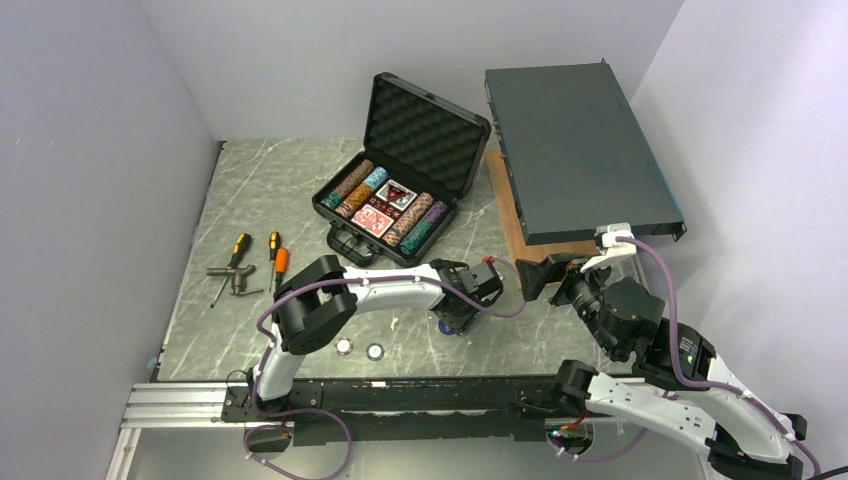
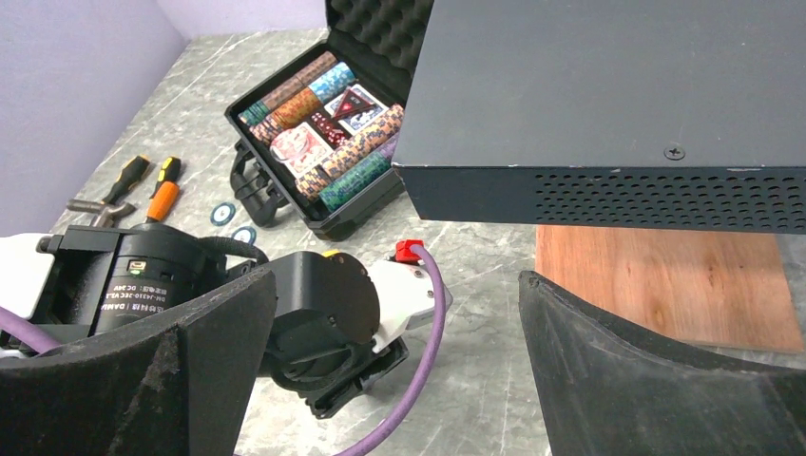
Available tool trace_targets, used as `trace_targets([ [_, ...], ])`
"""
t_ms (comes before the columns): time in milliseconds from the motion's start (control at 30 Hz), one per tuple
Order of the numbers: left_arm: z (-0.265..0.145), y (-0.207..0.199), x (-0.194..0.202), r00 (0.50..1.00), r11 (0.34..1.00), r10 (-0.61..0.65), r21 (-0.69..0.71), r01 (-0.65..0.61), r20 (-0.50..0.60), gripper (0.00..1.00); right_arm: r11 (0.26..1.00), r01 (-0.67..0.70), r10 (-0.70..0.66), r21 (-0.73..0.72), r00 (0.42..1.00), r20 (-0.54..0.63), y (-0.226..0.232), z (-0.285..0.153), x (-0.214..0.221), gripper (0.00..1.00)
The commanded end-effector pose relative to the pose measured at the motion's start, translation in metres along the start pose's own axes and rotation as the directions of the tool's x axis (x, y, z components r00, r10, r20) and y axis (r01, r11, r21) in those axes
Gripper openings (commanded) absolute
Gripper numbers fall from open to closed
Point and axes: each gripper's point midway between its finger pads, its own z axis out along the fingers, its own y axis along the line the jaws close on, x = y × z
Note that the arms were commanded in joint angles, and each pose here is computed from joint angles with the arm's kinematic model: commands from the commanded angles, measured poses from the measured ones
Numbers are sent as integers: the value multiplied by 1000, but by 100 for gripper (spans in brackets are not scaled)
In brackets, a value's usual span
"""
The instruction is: Pack up texas hold em set
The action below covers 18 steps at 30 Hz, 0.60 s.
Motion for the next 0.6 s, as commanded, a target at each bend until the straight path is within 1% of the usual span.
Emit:
trace_targets([
  [0, -3, 9, 6, 999, 998, 24, -50, -25, -29, 45, 1000, -23, 23, -12, 1000, 17, 2, -1, -5, 100],
  [133, -14, 8, -2, 1000, 999, 27, -37, -27, 3, 45, 1000, -25, 25, -12, 1000, 18, 2, -1, -5, 100],
  [333, -32, 16, -16, 999, 997, 30, -67, -28, 41, 44, 1000, -27, 27, -12, 999, 20, 1, -2, -5, 100],
  [467, -47, 28, -27, 996, 997, 14, -72, -8, 85, 44, 1000, -24, 25, -10, 1000, 17, 1, -2, -4, 100],
  [567, -58, 44, -36, 993, 996, -1, -86, 11, 116, 43, 1000, -26, 26, -9, 999, 20, 0, -3, -4, 100],
])
